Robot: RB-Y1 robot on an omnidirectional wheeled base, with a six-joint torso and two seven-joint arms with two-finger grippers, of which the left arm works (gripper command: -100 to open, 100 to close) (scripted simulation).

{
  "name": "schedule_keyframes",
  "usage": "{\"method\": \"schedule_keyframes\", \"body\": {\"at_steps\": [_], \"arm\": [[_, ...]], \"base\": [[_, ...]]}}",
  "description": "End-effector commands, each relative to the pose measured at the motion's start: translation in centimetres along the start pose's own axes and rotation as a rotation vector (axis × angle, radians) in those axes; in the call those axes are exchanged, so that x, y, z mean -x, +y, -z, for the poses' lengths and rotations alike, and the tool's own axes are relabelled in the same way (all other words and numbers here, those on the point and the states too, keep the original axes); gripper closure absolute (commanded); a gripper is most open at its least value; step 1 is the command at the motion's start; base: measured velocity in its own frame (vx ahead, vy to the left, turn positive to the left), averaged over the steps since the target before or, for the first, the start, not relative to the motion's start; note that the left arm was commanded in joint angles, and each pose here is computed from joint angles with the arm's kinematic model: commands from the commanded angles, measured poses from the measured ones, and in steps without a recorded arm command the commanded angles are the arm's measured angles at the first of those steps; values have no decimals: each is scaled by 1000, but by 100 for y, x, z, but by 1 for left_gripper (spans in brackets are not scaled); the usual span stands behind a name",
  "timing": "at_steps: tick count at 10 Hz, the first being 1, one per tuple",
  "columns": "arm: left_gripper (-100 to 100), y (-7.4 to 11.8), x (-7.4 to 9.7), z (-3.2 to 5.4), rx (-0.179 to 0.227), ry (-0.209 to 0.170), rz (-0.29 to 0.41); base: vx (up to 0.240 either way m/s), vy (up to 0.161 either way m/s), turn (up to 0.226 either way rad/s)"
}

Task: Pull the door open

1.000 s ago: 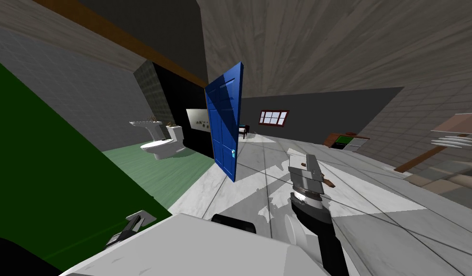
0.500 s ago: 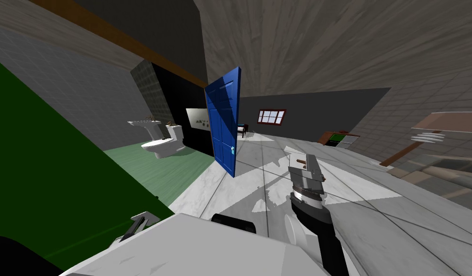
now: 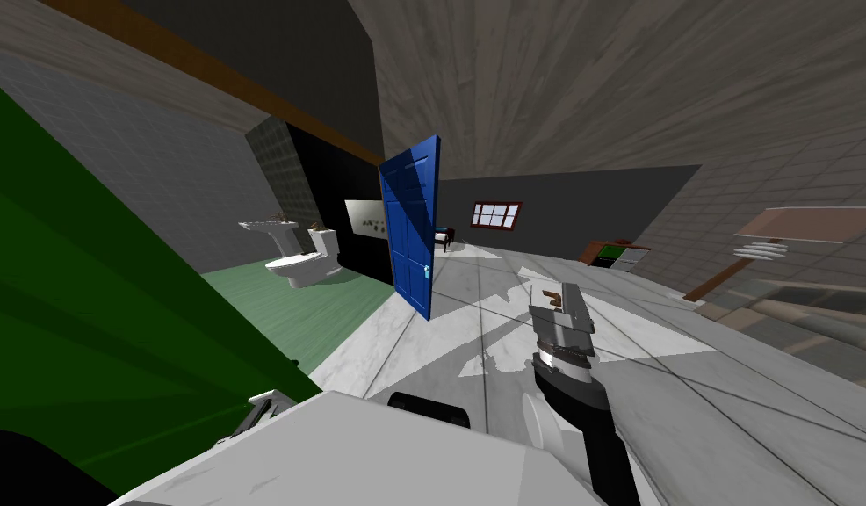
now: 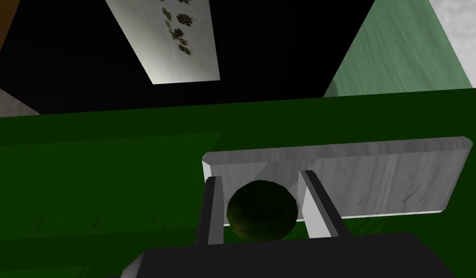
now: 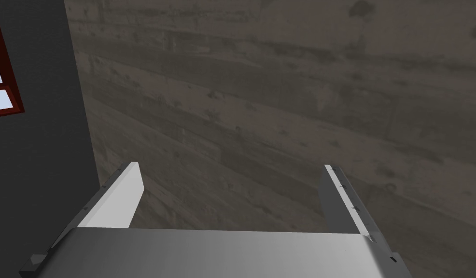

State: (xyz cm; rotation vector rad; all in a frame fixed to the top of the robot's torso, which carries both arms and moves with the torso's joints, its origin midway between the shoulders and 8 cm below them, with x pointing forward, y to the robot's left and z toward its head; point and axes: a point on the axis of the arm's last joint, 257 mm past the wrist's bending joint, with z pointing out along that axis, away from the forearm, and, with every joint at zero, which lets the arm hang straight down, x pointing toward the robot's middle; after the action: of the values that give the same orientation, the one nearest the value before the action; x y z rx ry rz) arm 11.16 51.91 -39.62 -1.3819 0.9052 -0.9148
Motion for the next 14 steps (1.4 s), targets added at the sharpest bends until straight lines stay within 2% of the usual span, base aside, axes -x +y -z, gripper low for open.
{"method": "schedule_keyframes", "body": {"at_steps": [1,3,4,6,7,8,9,12,14], "arm": [[100,-16,-45,37,-2,25,-5],[100,-27,-153,93,-3,68,-8],[100,-27,-153,93,-3,68,-8],[100,-38,-273,162,-3,117,-10],[100,-41,-308,183,-4,131,-10],[100,-12,-351,161,-1,129,0],[100,21,-514,209,9,181,-2],[100,42,-702,270,16,249,-9],[100,42,-702,270,16,249,-9]], "base": [[-182,9,-35],[-193,17,-25],[-132,-3,-2],[-159,-5,-6],[-196,8,-25],[-89,-9,-15],[23,-8,161],[55,0,164],[19,-6,6]]}}
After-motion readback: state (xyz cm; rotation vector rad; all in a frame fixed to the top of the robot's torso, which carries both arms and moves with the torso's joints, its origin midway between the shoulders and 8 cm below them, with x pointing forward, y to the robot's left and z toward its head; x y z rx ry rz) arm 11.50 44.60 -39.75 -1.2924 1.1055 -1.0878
